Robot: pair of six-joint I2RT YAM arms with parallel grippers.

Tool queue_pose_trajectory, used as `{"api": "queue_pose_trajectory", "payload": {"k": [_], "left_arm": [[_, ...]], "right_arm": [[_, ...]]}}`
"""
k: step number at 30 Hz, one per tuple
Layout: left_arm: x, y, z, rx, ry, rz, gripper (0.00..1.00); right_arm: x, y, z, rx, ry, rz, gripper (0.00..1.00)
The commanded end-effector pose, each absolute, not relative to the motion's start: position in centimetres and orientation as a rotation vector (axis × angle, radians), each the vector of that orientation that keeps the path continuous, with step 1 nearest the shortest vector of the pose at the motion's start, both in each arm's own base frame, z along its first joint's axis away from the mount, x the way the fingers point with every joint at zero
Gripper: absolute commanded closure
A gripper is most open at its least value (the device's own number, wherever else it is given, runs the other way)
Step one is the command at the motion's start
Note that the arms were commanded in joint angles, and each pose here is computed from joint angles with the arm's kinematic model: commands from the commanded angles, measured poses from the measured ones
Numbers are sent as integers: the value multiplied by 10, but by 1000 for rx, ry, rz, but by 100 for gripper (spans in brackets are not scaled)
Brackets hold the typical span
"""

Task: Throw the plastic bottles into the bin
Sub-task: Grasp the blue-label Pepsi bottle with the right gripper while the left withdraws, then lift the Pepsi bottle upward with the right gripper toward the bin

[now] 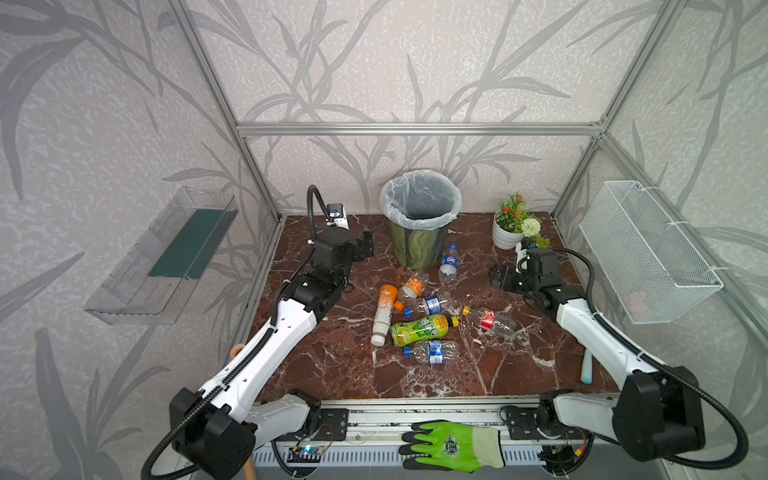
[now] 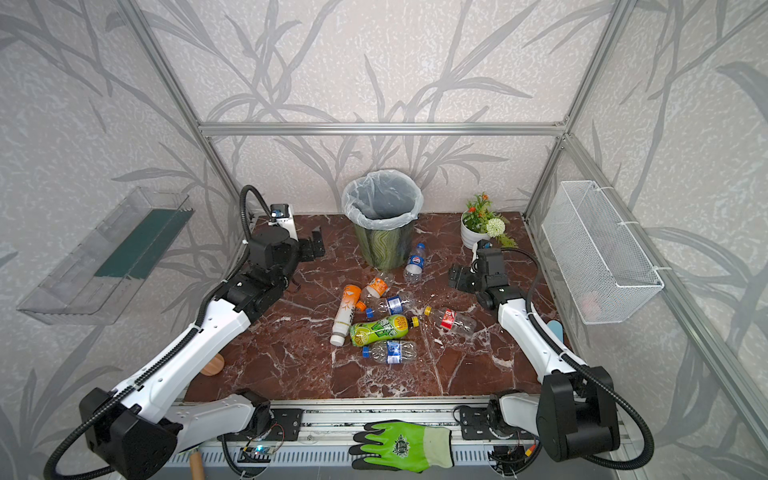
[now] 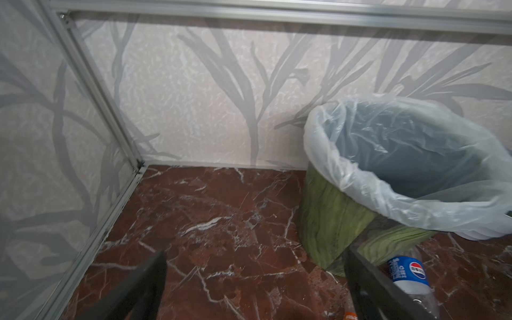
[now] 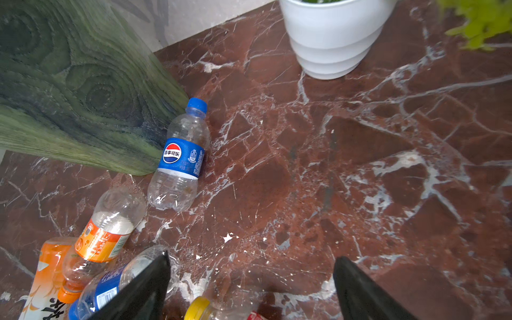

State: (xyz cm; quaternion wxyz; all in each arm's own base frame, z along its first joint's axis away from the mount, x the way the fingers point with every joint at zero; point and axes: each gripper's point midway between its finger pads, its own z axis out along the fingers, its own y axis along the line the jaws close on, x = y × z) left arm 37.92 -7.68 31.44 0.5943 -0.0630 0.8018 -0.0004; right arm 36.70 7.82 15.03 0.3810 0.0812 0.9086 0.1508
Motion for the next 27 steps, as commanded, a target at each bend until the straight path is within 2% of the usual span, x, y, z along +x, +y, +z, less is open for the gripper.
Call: {"api": "queue_pose_trajectory", "payload": {"k": [1,6,13,27], "left_arm": [[366,-47,293,-336,1899,-25,1],[347,-41,235,-364,2061,-8,1],[326,-59,187,-279,2236,-77,1],[320,-54,169,-262,2280,-26,1]], "right_arm": [[384,102,151,206,2315,466,8],[408,134,132,151,2388,507,6],[437,161,106,135,2464,513,5],[470,188,59,138,2600,499,8]]}}
